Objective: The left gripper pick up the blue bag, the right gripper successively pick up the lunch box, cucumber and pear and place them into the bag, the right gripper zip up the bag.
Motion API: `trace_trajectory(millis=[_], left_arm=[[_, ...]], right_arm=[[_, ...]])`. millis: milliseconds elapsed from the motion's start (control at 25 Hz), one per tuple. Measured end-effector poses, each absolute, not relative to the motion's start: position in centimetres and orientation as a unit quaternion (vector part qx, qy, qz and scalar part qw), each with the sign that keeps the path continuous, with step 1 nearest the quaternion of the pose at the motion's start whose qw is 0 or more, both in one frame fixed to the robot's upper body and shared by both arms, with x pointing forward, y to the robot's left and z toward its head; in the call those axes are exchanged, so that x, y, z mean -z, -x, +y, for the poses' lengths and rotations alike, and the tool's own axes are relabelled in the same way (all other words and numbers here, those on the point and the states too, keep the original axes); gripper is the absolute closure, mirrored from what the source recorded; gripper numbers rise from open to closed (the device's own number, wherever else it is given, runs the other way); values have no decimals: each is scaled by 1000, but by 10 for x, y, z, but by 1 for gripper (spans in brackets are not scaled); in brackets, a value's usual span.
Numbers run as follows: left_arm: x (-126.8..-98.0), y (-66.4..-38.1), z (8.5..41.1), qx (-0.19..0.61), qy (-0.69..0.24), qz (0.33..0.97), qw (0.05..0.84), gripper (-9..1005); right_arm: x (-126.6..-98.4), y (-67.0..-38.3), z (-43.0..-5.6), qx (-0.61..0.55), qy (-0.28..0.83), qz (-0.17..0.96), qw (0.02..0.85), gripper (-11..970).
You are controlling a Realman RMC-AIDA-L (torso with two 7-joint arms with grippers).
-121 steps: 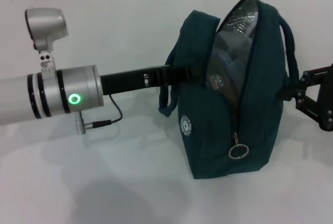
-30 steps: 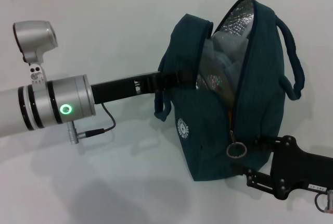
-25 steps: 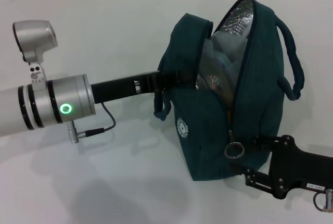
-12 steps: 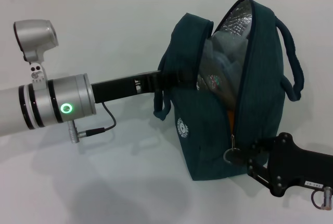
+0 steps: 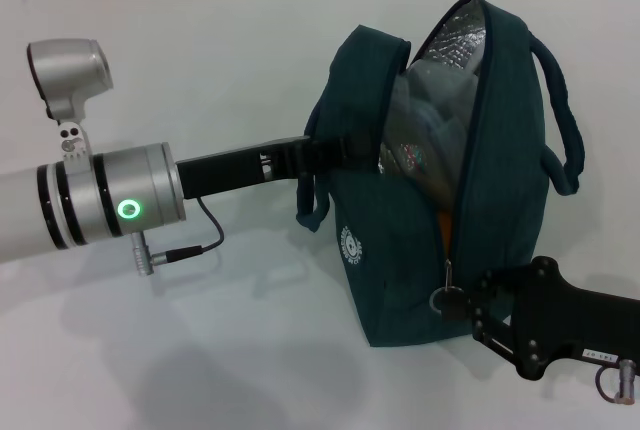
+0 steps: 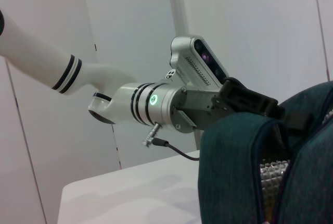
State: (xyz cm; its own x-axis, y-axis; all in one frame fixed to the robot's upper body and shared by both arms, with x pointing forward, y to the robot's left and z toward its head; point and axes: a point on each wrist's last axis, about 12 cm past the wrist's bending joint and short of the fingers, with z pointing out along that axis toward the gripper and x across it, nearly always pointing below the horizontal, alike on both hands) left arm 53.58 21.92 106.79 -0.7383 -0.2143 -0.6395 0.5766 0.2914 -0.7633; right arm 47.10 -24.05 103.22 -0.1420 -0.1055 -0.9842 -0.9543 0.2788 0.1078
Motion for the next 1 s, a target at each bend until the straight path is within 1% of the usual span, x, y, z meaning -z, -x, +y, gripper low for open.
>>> trace_trajectory(millis=[360, 560, 960, 1000], left_arm=[[-1068, -536, 220, 582, -124, 729, 340, 902], [-1067, -534, 220, 582, -125, 728, 339, 899], [-1065, -527, 223, 582, -138, 723, 345, 895], [-1064, -526, 225, 581, -134, 723, 349, 824]], right_arm=[[-1032, -471, -242, -424, 424, 626, 499, 864], [-1033, -470, -244, -424, 423, 625, 501, 950], [-1039, -459, -251, -446, 416, 602, 516, 950], [-1040, -457, -253, -448, 413, 599, 520, 950]])
